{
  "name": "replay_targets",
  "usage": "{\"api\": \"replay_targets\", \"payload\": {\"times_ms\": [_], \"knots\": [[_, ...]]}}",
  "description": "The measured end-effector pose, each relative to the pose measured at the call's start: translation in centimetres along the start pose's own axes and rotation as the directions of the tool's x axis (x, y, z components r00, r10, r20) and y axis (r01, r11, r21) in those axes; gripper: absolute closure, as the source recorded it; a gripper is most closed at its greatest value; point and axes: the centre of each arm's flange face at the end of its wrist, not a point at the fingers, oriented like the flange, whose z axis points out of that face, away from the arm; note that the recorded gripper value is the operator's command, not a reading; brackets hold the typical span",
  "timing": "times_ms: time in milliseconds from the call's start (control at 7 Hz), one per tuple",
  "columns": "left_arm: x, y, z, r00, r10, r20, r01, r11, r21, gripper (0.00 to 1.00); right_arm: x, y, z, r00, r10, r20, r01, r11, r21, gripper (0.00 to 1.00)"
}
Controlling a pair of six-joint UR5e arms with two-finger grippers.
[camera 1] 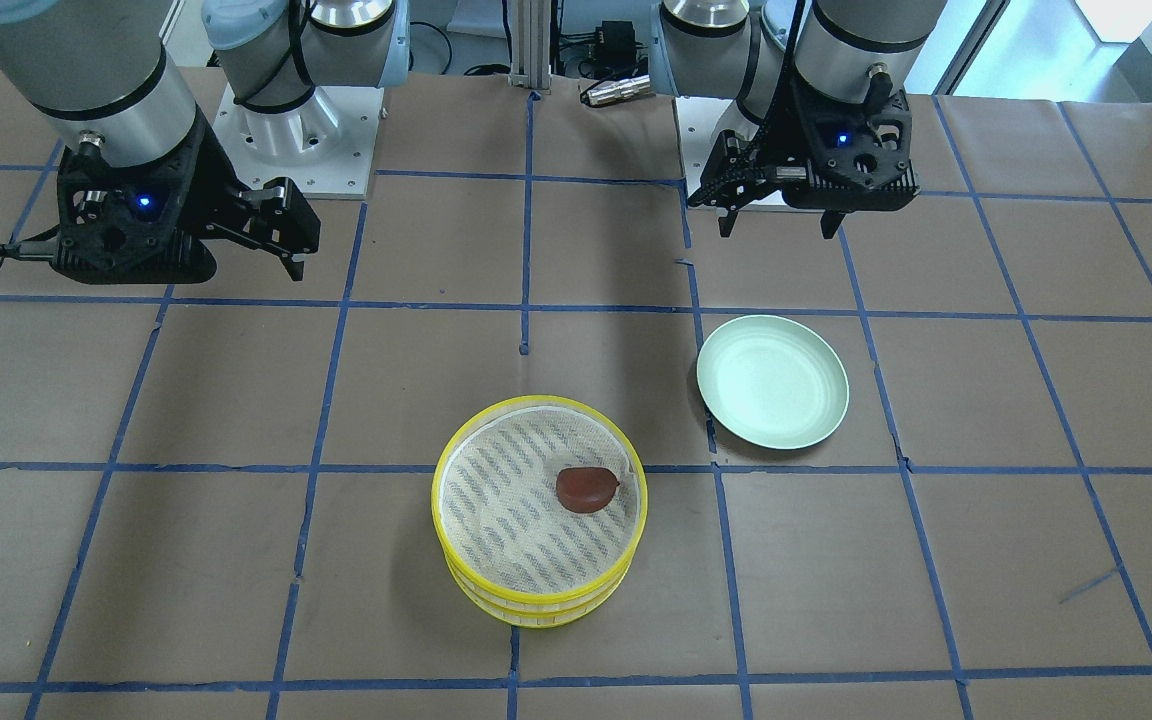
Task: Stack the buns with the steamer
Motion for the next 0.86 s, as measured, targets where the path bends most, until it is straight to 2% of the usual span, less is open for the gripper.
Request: {"api": "replay_targets", "payload": {"times_ms": [857], "knots": [[0.32, 0.38, 0.12, 1.0, 0.01, -0.006, -0.01, 1.0, -0.018, 0.0, 0.2, 0.17, 1.03, 1.0, 0.0, -0.005, 0.0, 1.0, -0.017, 0.0]]}}
